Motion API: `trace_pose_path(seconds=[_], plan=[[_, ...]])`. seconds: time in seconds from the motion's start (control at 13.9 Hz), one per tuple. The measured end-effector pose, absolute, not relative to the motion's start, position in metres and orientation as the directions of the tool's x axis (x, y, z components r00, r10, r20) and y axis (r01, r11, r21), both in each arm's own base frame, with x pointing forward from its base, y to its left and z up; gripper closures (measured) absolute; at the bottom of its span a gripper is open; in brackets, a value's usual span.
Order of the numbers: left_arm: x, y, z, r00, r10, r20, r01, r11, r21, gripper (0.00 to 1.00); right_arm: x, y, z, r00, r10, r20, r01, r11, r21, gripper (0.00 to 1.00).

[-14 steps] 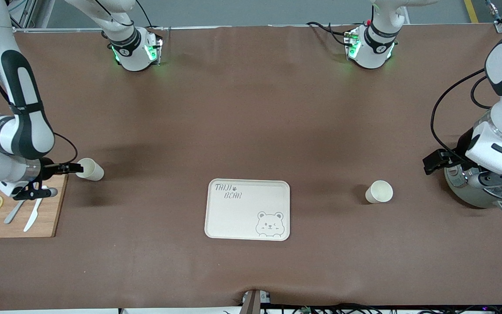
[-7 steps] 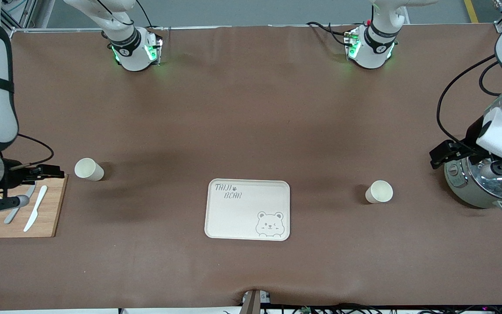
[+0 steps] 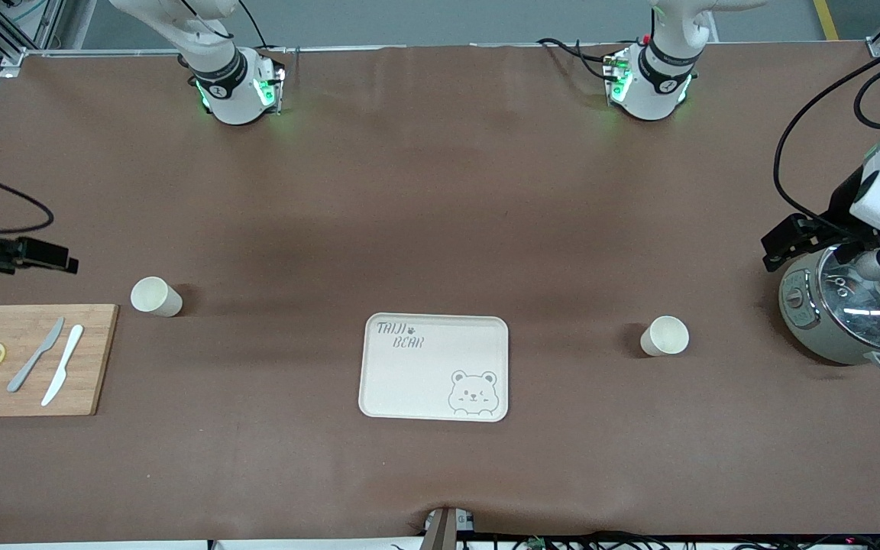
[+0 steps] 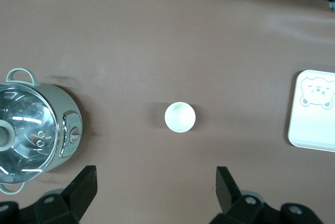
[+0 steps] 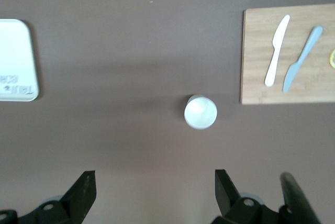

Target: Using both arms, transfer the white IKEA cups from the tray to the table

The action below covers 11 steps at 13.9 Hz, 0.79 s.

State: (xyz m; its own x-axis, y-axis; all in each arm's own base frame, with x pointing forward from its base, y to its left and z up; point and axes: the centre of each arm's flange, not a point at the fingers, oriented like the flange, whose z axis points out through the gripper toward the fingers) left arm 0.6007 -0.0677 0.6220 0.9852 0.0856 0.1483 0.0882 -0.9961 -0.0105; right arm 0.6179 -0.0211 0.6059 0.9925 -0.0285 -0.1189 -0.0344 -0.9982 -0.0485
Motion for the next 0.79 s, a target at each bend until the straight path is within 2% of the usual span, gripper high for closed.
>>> trace_pose_path(seconds=[0.36, 0.79], plan=[[0.58, -0.065, 0.647, 0.988, 0.094, 0.12, 0.095, -0.995, -0.006, 0.0, 0.571, 0.011, 0.679, 0.999, 0.007, -0.045, 0.006, -0.999, -0.032, 0.0], [0.562, -0.057, 0.66, 0.998, -0.003, 0.058, -0.001, -1.0, -0.029, 0.0, 0.545, 0.004, 0.672, 0.995, -0.009, -0.096, -0.011, -1.0, -0.018, 0.0]])
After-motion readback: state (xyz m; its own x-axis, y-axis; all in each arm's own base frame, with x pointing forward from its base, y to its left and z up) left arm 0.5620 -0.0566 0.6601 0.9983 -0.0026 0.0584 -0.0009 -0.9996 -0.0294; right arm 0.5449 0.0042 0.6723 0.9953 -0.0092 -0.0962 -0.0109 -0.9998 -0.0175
